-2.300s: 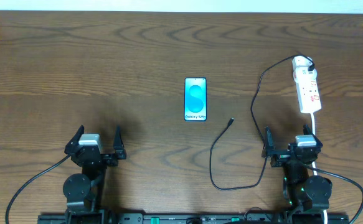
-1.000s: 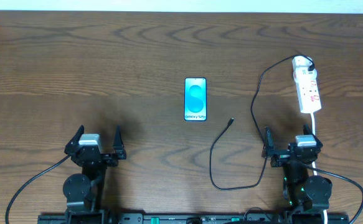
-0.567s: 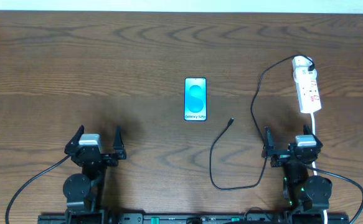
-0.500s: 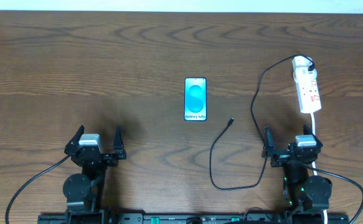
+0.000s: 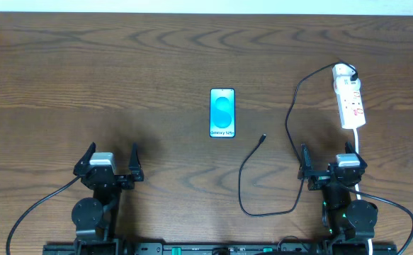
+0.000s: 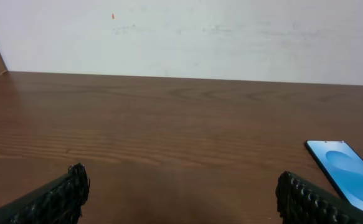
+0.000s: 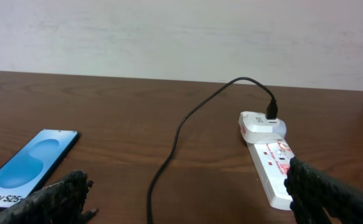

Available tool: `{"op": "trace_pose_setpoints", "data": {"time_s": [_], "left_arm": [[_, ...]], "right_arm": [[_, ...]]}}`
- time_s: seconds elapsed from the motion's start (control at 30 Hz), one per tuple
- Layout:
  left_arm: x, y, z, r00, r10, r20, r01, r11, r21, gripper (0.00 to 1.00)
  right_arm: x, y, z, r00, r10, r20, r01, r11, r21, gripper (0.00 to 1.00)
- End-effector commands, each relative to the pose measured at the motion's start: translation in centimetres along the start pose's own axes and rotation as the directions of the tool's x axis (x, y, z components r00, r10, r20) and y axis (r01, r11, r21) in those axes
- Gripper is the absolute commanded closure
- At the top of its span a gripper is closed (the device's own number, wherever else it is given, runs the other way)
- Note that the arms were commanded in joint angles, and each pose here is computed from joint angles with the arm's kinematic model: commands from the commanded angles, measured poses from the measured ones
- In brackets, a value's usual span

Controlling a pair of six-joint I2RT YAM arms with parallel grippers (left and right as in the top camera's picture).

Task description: Plug charger to phone and switch on socket

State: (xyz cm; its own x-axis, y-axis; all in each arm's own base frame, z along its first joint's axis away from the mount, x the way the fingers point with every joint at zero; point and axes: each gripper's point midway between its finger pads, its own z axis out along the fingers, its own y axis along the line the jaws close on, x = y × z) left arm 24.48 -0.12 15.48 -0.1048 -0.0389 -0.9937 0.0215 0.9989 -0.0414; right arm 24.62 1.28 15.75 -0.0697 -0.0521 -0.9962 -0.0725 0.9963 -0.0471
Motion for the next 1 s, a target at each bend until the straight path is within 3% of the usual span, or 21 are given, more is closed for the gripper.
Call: {"op": "trace_pose_setpoints", "data": {"time_s": [0.0, 0.3, 0.6, 0.63, 0.8, 0.87, 0.97], "left_arm": [[0.8, 0.0, 0.2, 1.000, -0.016, -0.013, 0.016, 1.000, 0.002, 0.02], [-2.2, -0.2, -0.1, 0.995, -0.044, 0.085, 0.043, 0.999, 0.009, 0.02], [-8.9, -0.5, -1.6, 0.986, -0.038, 0.163, 0.036, 0.999, 0.015, 0.02], [-9.4, -0.5, -1.7, 0.989, -0.039, 0.143, 0.037, 0.999, 0.013, 0.02], [-11.1, -0.5, -0.6, 0.976, 0.002, -0.216, -0.002, 1.000, -0.003, 0.02], [-11.3, -0.5, 0.0, 0.909, -0.012, -0.417, 0.008, 1.000, -0.010, 0.02], [-11.7, -2.3, 0.4, 0.821, -0.024, -0.571, 0.078, 0.994, 0.071, 0.02]], "right_arm": [[0.2, -0.1, 0.0, 1.000, 0.014, -0.006, -0.014, 1.000, 0.006, 0.01], [0.2, -0.1, 0.0, 1.000, 0.014, -0.006, -0.014, 1.000, 0.006, 0.01], [0.2, -0.1, 0.0, 1.000, 0.014, -0.006, -0.014, 1.000, 0.006, 0.01], [0.2, -0.1, 0.0, 1.000, 0.014, -0.006, -0.014, 1.000, 0.006, 0.01], [0.2, -0.1, 0.0, 1.000, 0.014, -0.006, -0.014, 1.000, 0.006, 0.01], [0.2, -0.1, 0.0, 1.000, 0.014, -0.006, -0.014, 1.000, 0.006, 0.01], [0.2, -0.1, 0.0, 1.000, 0.014, -0.006, -0.014, 1.000, 0.006, 0.01]]}}
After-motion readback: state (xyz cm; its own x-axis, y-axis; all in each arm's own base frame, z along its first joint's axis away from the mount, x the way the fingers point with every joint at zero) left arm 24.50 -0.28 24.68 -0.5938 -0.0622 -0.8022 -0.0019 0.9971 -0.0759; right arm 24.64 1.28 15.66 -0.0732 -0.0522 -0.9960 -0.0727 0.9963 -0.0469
